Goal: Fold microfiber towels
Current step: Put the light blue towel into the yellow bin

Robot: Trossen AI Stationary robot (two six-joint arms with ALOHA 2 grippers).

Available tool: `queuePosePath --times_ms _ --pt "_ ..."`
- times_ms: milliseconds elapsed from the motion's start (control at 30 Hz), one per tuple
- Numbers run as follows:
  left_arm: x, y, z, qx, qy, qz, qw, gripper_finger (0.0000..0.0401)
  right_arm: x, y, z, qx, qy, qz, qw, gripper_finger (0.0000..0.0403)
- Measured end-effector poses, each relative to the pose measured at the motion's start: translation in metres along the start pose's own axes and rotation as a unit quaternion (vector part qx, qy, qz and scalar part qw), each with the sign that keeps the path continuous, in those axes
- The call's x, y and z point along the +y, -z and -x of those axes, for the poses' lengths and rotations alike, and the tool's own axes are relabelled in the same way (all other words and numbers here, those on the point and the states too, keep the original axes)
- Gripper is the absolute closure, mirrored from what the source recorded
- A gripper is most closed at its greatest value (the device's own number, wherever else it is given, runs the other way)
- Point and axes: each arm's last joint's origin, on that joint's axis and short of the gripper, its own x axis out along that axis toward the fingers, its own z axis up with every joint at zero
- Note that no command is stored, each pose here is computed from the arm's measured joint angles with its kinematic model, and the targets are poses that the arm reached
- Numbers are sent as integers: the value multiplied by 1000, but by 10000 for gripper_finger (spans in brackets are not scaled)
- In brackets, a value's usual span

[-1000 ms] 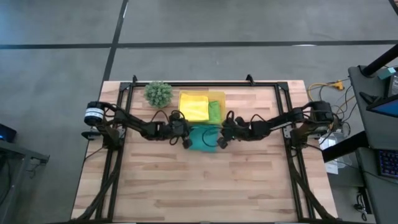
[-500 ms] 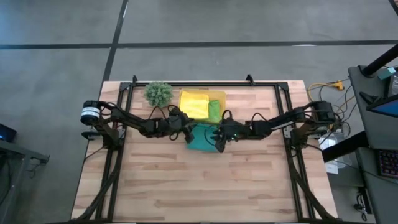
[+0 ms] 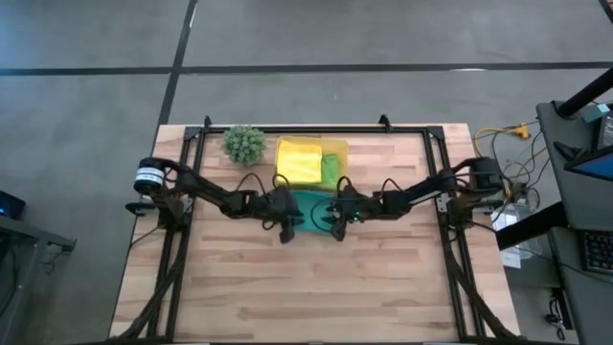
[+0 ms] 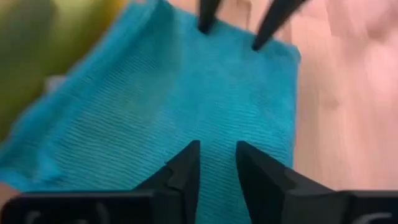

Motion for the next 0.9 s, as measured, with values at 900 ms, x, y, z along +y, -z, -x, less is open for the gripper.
queuePosePath --times_ms 900 --pt "-59 -5 16 -39 41 -20 998 359 76 23 34 21 -118 76 990 133"
